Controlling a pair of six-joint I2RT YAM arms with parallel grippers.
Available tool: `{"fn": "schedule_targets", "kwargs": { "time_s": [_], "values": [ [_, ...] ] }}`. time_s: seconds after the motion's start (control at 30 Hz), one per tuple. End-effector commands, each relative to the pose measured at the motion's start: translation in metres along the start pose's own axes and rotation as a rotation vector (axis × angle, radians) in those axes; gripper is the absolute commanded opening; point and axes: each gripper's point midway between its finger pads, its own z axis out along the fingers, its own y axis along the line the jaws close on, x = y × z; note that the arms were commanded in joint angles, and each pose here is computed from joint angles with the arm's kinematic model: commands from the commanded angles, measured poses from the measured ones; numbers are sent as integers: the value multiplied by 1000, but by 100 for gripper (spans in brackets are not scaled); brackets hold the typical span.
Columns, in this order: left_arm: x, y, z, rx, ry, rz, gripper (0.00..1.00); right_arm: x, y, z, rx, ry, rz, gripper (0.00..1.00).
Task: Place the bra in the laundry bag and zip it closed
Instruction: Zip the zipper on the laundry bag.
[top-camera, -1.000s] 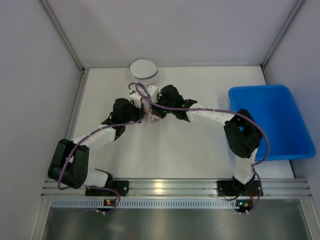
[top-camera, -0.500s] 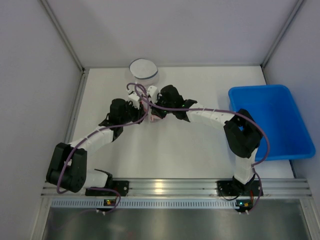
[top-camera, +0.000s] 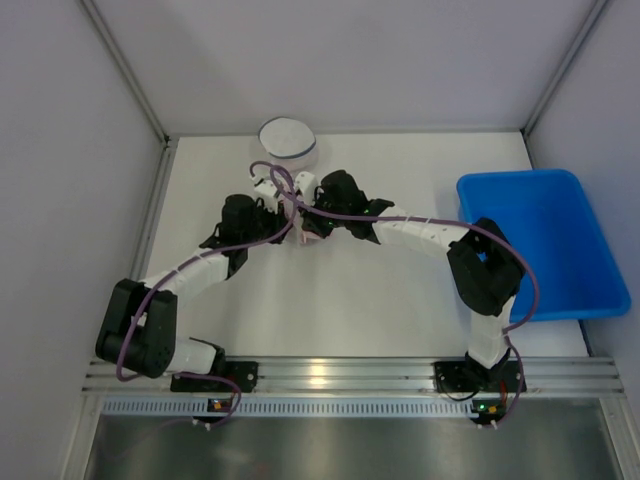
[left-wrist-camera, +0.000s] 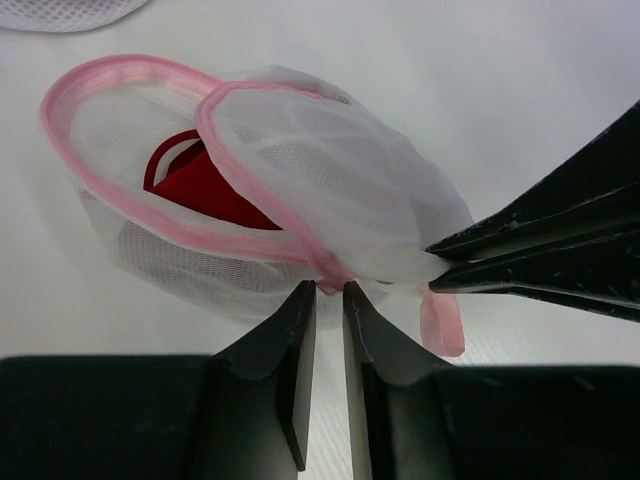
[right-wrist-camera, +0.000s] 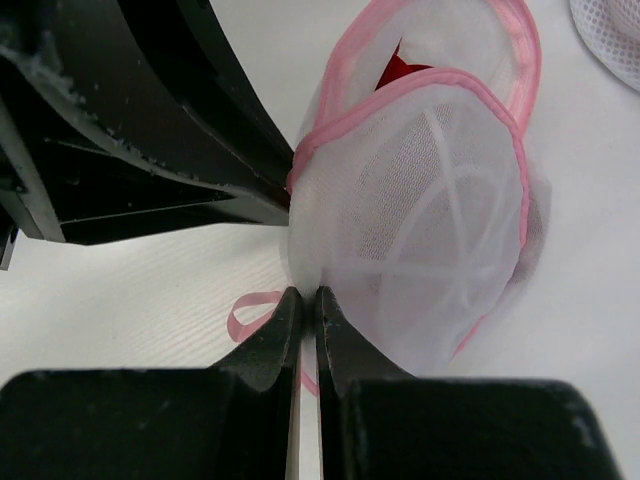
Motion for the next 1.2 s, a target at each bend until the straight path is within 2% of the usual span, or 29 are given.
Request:
{"fn": "schedule_targets", "kwargs": {
  "time_s": [0.0,0.23,0.5,0.63,0.9,1.0,1.03,1.07,1.17],
  "values": [
    [-28,7,0,-30,-74,-3,22,-5,1,-1,-14,-18,2,0],
    [-16,13,-7,-20,-32,19,0,-5,-4,1,4,-17,-2,0],
    [-16,9,-15,69,-2,75,0,-3,-18,-1,28,-15,-16,0],
    [-6,15,-17,55,75,16,0,-2,-22,-2,34,-26,-66,0],
    [-19,58,-24,6,87,-78,0,1,-41,-7,62,-30,-206,0],
    [-23,40,-26,118,84,-71,0,-7,-54,-8,79,-38,-227,0],
    [-22,34,-27,151,85,-84,0,-10,-55,-9,84,-38,-234,3],
    [-22,25,-29,201,86,-100,0,-17,-57,-11,88,-44,-239,16],
    [-21,6,-31,265,99,-152,0,-35,-53,-21,72,-71,-240,36]
  ]
}}
